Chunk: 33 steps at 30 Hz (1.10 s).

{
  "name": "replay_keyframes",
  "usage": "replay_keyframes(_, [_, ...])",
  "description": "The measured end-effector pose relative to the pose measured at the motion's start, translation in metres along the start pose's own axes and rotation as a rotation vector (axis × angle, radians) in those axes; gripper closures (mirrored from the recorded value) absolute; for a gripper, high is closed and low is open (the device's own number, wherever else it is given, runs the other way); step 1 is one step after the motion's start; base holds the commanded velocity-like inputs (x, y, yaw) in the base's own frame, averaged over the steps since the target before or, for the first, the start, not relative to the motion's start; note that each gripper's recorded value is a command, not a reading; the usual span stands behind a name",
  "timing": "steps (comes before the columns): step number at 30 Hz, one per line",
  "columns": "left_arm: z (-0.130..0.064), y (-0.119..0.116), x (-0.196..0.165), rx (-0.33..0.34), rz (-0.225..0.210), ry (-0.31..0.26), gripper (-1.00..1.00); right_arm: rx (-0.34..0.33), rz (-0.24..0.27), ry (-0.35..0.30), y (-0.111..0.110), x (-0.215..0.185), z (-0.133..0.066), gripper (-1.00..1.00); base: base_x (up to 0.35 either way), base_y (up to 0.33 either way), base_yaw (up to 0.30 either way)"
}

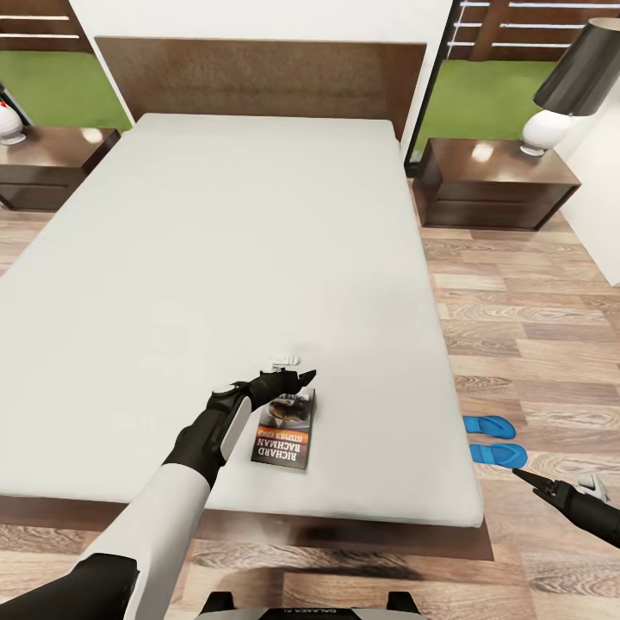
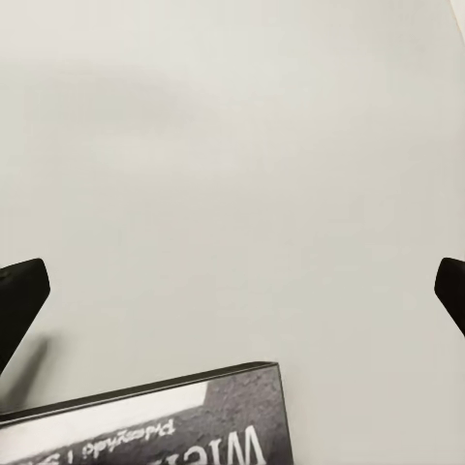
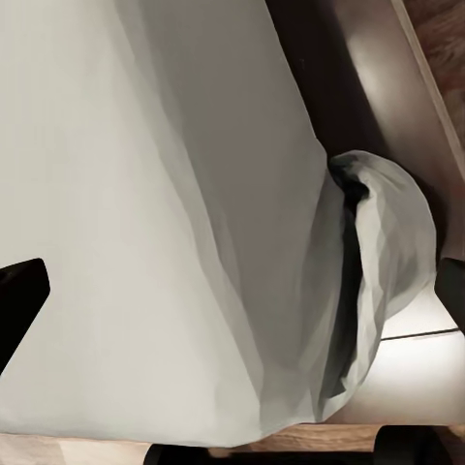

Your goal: In the bedroom, move the book from the bed onto either nightstand, and place the two sandals side by side next to the bed.

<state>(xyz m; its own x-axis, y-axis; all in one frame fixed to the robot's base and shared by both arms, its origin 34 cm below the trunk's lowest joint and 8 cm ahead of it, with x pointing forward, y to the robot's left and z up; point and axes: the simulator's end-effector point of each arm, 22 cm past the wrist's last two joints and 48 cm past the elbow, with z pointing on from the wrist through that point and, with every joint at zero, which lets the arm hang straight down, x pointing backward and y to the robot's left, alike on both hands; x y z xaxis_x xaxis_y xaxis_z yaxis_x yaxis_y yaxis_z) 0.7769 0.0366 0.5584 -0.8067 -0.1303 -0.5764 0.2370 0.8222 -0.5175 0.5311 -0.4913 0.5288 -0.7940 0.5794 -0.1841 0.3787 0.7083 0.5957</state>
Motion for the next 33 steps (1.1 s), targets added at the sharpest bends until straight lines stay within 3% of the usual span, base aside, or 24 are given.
replay_keyframes(19, [0.0,-0.0004,-0.0002,0.001,0.0,0.0,-1.0,-0.001,0.0,0.0,0.0001,-0.0002,-0.0002,-1.0,0.019,0.0,0.0])
replay_keyframes(33, [0.0,-0.0003,0.0,0.002,0.0,0.0,-1.0,-0.001,0.0,0.0,0.0002,-0.0003,-0.0002,-1.0,-0.074,0.0,0.0])
